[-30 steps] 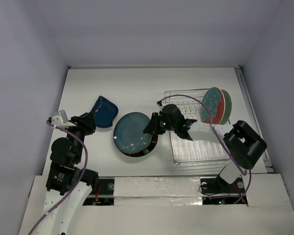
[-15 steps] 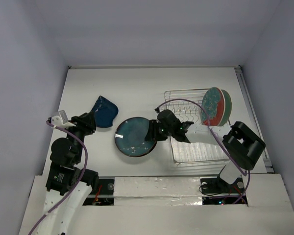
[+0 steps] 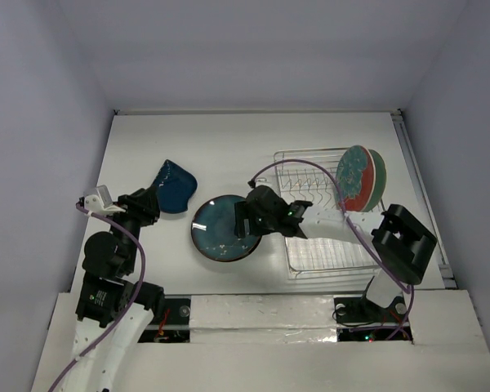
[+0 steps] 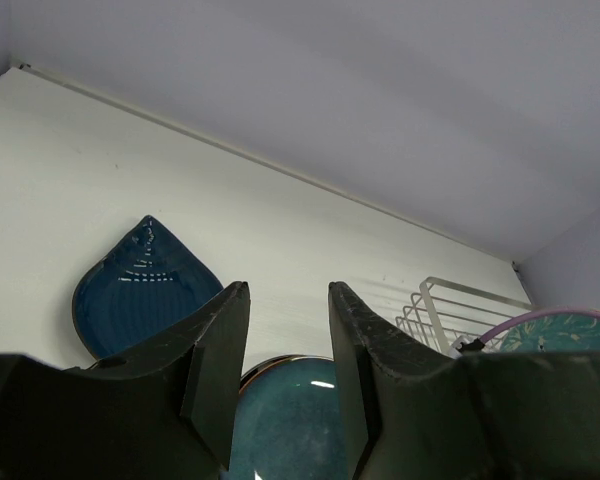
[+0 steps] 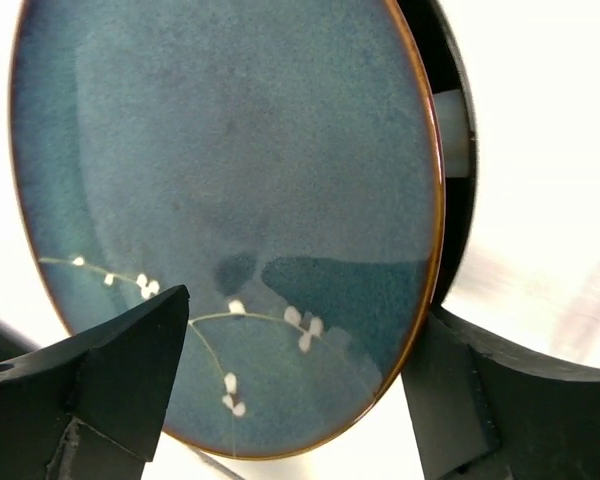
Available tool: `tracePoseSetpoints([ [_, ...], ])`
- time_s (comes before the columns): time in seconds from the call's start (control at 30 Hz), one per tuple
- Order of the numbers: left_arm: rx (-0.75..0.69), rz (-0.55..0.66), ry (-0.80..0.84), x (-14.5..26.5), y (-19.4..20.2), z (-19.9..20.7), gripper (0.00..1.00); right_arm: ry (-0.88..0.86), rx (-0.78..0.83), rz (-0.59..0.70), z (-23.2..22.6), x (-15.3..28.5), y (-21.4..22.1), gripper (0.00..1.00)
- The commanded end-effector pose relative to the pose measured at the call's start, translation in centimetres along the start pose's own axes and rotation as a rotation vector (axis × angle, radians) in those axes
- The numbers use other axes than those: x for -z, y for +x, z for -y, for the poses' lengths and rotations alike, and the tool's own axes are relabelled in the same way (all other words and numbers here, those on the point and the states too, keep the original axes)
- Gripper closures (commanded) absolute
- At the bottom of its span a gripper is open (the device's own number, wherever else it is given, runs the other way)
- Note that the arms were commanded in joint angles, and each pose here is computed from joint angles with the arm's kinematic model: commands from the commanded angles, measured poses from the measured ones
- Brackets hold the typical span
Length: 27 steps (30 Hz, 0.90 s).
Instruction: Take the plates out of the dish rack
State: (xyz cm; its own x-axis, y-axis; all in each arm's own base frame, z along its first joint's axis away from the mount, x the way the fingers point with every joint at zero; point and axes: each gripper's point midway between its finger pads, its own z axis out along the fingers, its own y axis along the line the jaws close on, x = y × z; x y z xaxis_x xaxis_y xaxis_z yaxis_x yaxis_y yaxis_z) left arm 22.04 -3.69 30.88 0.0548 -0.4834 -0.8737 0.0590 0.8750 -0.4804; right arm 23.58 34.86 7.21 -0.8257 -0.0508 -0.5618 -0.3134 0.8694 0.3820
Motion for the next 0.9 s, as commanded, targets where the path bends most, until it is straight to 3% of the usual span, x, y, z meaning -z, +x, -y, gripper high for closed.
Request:
tracePoseSetpoints([
  [0.0, 0.011, 0.039, 0.019, 0.0, -0.9, 0.4, 0.66, 0.132, 0.051, 0.080, 1.0, 0.5, -1.9, 0.13],
  [0.43, 0.013, 0.051, 0.025, 0.3, -1.2, 0.5, 0.65, 0.249, 0.089, 0.214, 0.3, 4.3, -6.7, 0.14],
  [0.53, 0.013, 0.051, 0.025, 0.3, -1.2, 0.5, 0.65, 0.219, 0.061, 0.311, -0.4, 7.1, -8.9, 0.32],
  [0.57, 0.014, 0.052, 0.025, 0.3, -1.2, 0.5, 0.65, 0.222, 0.053, 0.343, -0.3, 8.1, -9.6, 0.51],
  [0.63, 0.013, 0.049, 0.024, 0.3, -1.1, 0.4, 0.65, 0.303, 0.036, 0.438, 1.3, 10.7, -11.4, 0.79],
  [0.67, 0.014, 0.053, 0.026, 0.4, -1.3, 0.5, 0.65, 0.354, 0.005, 0.475, 3.3, 12.9, -12.6, 0.99],
  [0.8, 0.014, 0.055, 0.027, 0.4, -1.3, 0.5, 0.72, 0.510, -0.096, 0.572, 11.0, 18.5, -15.0, 1.00],
  [0.83, 0.015, 0.057, 0.028, 0.4, -1.3, 0.5, 0.85, 0.537, -0.119, 0.591, 12.5, 19.7, -15.2, 1.00],
  [0.87, 0.016, 0.060, 0.030, 0.5, -1.4, 0.5, 0.91, 0.561, -0.137, 0.612, 13.8, 21.0, -15.3, 1.00],
])
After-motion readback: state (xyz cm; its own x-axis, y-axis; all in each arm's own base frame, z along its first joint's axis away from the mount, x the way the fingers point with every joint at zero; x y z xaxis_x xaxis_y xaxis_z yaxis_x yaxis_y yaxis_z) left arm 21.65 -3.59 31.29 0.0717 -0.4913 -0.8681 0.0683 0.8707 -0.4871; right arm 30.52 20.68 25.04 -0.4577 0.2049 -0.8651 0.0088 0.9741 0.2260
